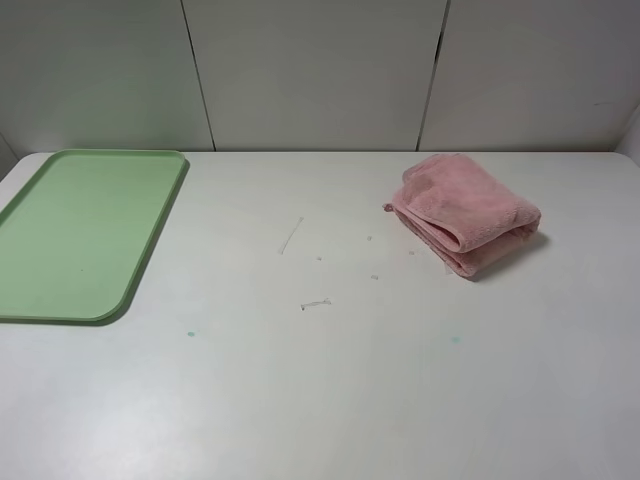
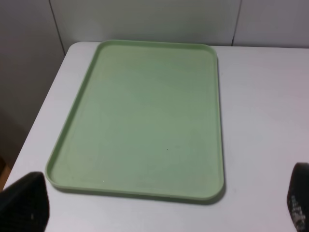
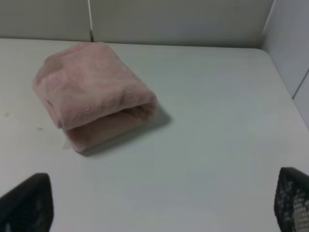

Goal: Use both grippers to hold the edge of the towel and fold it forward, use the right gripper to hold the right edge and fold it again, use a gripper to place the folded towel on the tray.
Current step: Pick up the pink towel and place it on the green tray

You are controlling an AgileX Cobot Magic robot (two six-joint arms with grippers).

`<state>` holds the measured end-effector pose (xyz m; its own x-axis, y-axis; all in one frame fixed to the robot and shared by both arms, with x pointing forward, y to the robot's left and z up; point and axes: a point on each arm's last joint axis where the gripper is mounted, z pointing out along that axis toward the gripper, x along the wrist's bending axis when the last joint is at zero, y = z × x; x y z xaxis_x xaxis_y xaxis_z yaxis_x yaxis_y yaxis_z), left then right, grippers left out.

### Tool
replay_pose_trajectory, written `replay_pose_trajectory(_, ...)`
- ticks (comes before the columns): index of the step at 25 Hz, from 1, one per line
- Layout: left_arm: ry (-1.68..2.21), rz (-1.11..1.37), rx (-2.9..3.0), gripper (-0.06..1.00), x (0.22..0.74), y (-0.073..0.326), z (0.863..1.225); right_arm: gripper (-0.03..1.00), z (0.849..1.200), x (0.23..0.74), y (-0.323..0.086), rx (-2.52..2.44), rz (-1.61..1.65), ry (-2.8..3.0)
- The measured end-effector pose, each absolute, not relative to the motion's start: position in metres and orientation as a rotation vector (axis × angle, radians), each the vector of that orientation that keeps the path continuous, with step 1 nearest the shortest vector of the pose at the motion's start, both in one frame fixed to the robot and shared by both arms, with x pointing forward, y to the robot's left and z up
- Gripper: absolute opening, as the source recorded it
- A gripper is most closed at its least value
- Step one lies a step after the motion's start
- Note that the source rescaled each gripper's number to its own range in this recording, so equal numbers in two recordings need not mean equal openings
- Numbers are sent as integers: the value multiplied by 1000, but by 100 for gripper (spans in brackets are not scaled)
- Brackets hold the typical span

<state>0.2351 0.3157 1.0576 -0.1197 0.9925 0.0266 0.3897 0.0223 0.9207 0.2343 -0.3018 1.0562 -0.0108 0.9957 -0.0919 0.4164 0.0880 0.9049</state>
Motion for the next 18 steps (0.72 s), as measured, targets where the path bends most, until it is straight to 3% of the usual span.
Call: replay_pose_trajectory(18, 1597, 1085, 1441, 99, 235, 316, 1058, 100, 1056, 234, -302, 1454, 906, 1549)
